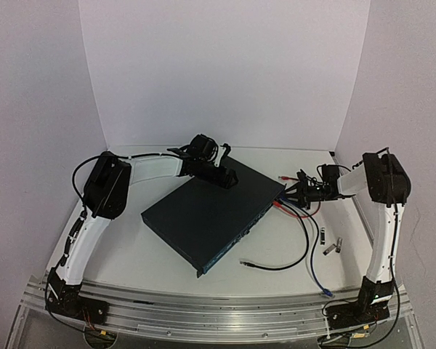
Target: Pull the plug from the switch port
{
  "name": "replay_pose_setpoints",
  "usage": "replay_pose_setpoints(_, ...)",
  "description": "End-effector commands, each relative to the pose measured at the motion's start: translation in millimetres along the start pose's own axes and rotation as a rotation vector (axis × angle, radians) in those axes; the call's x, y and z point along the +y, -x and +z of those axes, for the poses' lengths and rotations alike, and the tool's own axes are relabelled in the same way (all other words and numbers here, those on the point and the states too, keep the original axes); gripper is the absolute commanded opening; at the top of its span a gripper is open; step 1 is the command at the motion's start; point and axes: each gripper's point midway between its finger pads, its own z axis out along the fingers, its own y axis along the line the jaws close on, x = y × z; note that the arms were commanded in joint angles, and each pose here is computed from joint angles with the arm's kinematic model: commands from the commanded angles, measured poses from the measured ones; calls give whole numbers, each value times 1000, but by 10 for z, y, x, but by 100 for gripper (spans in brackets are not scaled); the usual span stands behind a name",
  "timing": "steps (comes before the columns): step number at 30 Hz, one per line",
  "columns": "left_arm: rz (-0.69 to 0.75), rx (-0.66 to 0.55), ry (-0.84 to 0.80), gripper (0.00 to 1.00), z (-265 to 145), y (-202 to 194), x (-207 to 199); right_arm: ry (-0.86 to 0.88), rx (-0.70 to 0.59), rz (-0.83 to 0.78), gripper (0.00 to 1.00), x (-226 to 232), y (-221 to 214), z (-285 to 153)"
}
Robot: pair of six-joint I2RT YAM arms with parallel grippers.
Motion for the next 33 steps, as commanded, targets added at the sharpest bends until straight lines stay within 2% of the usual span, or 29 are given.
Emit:
replay_pose_setpoints(1, -62, 242, 51, 100, 267, -858, 227, 30, 12, -15, 27, 52, 50, 27)
replay_pose_setpoints(16, -62, 243, 52, 100, 293, -859, 234, 39, 33, -15, 24, 90, 49, 143)
replay_pose_setpoints(33, -69, 253, 40, 100, 322, -888, 226, 40, 58, -27, 24, 65, -121, 156)
